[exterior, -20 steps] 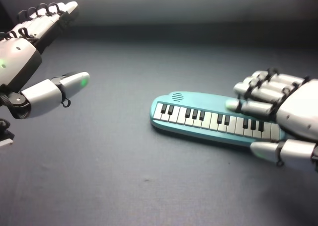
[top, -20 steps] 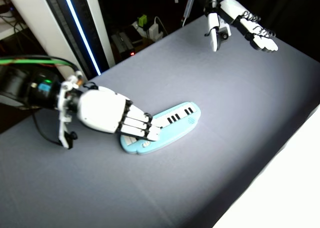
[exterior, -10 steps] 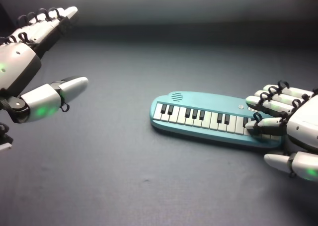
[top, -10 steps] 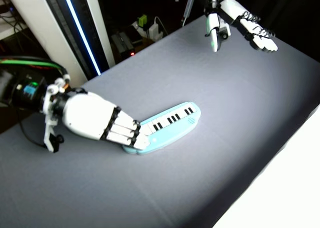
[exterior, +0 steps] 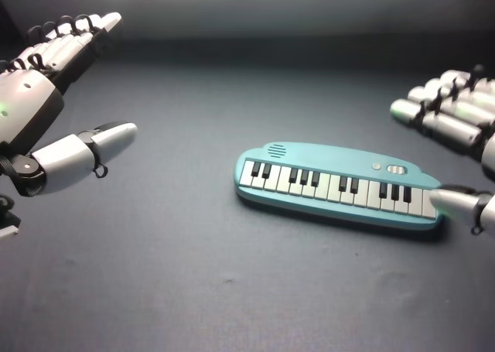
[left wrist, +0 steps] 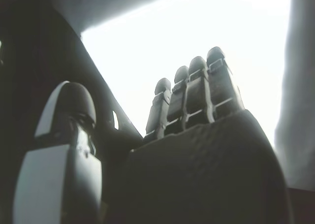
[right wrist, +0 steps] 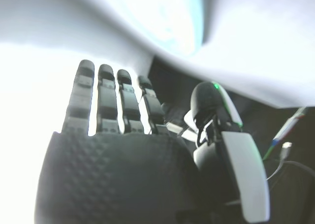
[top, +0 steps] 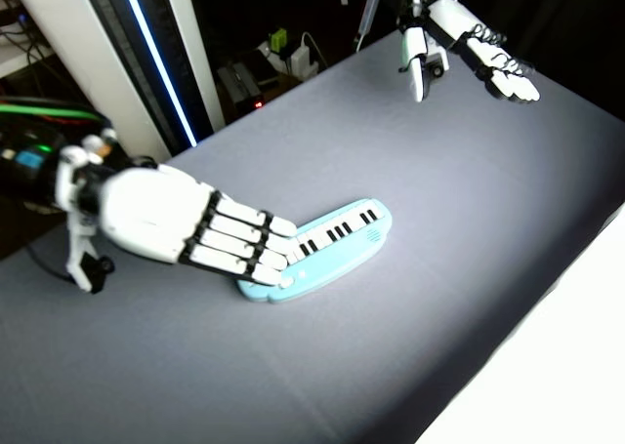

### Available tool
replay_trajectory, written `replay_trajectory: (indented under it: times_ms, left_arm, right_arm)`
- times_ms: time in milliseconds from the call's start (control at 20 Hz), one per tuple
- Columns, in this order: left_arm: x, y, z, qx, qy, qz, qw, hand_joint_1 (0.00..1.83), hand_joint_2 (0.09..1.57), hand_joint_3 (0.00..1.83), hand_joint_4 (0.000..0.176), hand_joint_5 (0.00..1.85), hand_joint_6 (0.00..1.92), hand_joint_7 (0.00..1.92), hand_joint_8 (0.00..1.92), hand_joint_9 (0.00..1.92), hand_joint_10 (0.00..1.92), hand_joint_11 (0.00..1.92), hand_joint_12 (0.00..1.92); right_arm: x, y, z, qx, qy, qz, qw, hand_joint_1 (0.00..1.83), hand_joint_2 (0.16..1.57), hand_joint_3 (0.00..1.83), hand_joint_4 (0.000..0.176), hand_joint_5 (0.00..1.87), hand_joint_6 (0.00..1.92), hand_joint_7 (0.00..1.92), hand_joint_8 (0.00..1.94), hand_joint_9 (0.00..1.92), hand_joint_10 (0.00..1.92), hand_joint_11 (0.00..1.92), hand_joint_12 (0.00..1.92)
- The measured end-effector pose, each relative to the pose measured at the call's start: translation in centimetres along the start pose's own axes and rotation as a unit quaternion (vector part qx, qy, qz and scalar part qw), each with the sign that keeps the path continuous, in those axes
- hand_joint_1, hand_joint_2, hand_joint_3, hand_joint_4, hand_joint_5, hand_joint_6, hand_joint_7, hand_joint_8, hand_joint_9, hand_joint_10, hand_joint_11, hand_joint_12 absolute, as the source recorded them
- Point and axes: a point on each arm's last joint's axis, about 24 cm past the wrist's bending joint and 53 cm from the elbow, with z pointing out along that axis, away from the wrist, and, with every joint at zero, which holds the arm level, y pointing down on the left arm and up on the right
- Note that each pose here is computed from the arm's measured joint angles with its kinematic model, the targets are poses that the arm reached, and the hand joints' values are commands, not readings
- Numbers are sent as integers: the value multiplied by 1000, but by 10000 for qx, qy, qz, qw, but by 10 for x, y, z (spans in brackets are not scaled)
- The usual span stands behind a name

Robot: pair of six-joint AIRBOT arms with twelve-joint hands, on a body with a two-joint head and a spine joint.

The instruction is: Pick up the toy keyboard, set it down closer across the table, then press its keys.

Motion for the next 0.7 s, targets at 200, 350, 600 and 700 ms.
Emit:
replay_trajectory:
  times_ms: [200, 350, 600, 700]
  left_arm:
    - [-8, -7, -11, 90, -153, 1, 9998, 598, 1309, 8, 100, 0, 0, 0, 0, 0, 0, 0, 0]
    - [-24, -17, -22, 262, -412, 84, 9988, 459, 1382, 24, 87, 0, 0, 0, 0, 0, 0, 0, 0]
    - [-57, -52, -36, 790, -963, 273, 9918, 218, 1438, 22, 107, 0, 0, 0, 0, 0, 0, 0, 0]
    - [-63, -72, -40, 1090, -1001, 476, 9878, 366, 1364, 0, 85, 0, 0, 0, 0, 0, 0, 0, 0]
  right_arm:
    - [-28, 3, -29, -28, -556, 173, 9983, 166, 1422, 0, 118, 0, 0, 0, 0, 0, 0, 0, 0]
    - [-62, 2, -51, -54, -1197, 173, 9926, 186, 1393, 0, 84, 0, 0, 0, 0, 0, 0, 0, 0]
    - [-89, 6, -73, -227, -1766, 350, 9834, 145, 1376, 1, 0, 0, 0, 0, 0, 0, 0, 0, 0]
    - [-105, 15, -83, -407, -2047, 247, 9777, 281, 1362, 0, 0, 0, 0, 0, 0, 0, 0, 0, 0]
